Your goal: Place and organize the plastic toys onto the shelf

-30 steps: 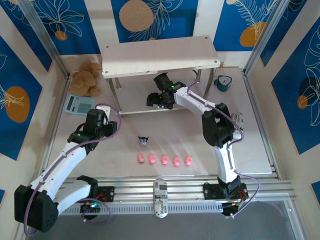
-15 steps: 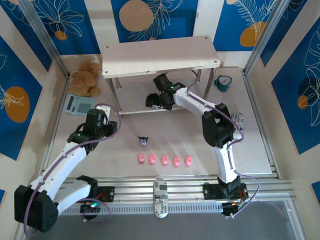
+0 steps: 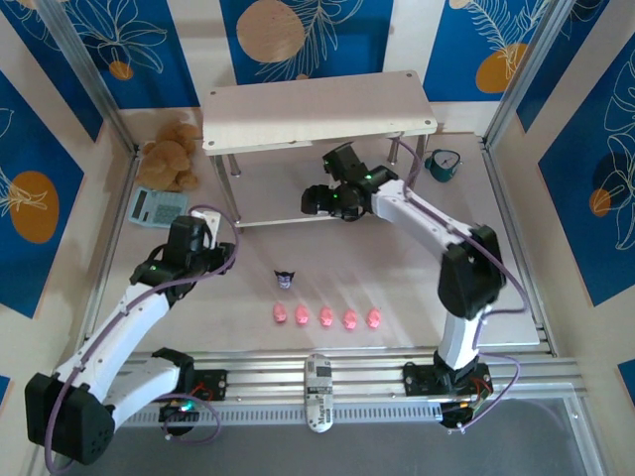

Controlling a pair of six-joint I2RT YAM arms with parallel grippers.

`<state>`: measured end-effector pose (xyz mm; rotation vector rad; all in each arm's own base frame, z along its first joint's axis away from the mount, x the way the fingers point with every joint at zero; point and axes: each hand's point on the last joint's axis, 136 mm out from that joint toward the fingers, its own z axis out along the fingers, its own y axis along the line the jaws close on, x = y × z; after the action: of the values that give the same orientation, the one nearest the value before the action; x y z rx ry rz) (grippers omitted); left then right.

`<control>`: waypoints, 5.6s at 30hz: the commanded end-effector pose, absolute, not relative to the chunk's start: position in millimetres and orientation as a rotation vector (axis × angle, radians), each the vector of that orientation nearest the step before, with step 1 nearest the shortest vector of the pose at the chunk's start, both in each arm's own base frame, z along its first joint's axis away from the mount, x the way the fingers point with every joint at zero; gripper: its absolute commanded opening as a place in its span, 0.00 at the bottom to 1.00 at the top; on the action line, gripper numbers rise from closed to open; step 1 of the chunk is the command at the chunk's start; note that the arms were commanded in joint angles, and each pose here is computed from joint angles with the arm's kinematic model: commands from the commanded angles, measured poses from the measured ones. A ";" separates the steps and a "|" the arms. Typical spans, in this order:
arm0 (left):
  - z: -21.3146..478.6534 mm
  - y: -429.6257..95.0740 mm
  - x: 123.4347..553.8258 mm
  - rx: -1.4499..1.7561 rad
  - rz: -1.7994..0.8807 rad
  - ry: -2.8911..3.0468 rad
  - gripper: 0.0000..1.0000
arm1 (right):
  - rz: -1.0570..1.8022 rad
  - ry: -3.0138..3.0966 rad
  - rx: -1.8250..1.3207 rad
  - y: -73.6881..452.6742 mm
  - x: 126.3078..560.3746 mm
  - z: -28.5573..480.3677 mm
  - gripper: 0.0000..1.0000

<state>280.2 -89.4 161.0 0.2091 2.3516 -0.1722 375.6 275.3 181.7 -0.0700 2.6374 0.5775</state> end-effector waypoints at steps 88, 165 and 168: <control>53.1 -236.2 271.2 0.488 -0.310 2.590 0.20 | 0.790 2.490 0.101 164.9 328.3 232.8 0.81; 115.2 -195.2 455.6 0.380 -0.353 2.372 0.22 | 0.752 2.563 0.061 184.5 340.3 207.5 0.81; 112.3 -194.9 457.9 0.376 -0.357 2.378 0.22 | 0.748 2.566 0.062 184.1 340.1 206.0 0.81</control>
<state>443.8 -198.9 108.0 0.3887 2.4014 -0.3585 337.2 179.9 199.7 0.0774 2.5802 0.7376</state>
